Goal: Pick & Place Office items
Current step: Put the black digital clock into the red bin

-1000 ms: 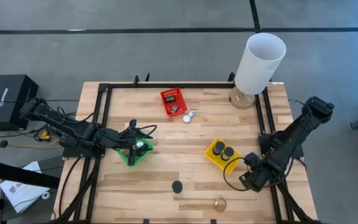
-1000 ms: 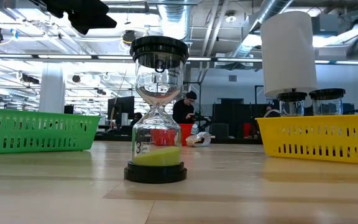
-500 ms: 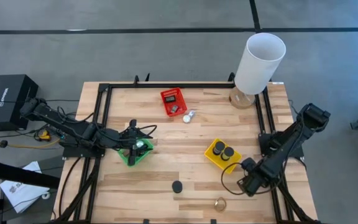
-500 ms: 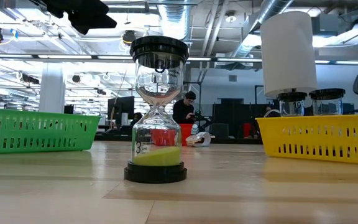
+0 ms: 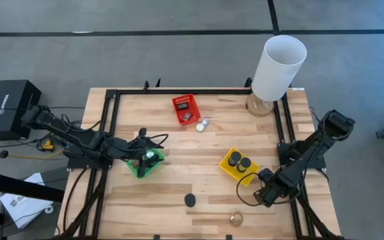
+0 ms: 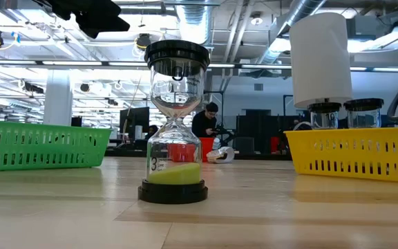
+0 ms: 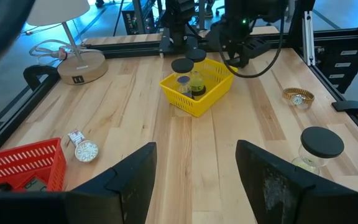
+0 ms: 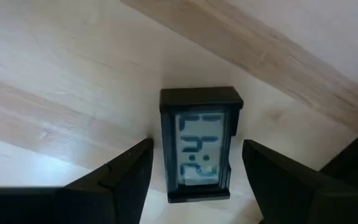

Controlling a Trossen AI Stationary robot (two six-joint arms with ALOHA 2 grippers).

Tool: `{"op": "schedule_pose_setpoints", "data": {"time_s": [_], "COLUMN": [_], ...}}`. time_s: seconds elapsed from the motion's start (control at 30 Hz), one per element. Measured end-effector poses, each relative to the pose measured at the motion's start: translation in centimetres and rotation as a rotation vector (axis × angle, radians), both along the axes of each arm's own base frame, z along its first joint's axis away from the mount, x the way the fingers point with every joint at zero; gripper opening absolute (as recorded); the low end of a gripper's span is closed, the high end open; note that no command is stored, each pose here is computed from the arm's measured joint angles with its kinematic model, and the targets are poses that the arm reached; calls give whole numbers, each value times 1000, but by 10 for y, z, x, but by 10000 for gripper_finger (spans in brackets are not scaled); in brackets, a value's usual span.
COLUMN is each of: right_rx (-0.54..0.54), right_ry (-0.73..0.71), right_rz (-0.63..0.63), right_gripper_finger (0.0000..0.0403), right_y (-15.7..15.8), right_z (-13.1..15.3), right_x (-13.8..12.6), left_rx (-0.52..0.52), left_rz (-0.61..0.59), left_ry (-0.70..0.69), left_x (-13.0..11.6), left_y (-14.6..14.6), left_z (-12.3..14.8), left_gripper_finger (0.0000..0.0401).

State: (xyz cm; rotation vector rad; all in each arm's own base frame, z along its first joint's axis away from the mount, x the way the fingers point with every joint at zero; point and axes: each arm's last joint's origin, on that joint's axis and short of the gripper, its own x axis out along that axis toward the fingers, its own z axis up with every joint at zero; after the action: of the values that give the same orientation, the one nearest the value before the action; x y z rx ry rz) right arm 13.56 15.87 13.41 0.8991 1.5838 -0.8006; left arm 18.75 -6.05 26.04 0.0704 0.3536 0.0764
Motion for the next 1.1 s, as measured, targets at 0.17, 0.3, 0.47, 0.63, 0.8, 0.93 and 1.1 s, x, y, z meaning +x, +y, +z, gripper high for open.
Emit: {"op": "schedule_pose_setpoints", "data": {"time_s": [0.17,0.3,0.47,0.63,0.8,0.93,1.1], "right_rx": [1,11,-3,-4,-57,-164,-214], "right_ry": [-2,-20,-28,-28,-24,-5,-74], "right_rz": [22,44,50,67,71,100,129], "right_gripper_finger": [240,234,195,154,144,145,139], "right_y": [-2,-1,-2,-3,-5,-9,-11], "right_z": [-2,-3,-3,-3,0,13,47], "right_x": [0,1,1,2,1,1,2], "left_rx": [0,-2,-2,-3,-3,-3,-3], "left_rz": [0,1,1,1,1,1,1], "left_ry": [0,0,0,0,0,0,-1], "left_x": [0,0,0,0,0,0,0], "left_y": [0,0,0,0,0,0,0], "left_z": [0,0,0,0,0,0,0], "left_gripper_finger": [214,214,214,214,214,214,214]}}
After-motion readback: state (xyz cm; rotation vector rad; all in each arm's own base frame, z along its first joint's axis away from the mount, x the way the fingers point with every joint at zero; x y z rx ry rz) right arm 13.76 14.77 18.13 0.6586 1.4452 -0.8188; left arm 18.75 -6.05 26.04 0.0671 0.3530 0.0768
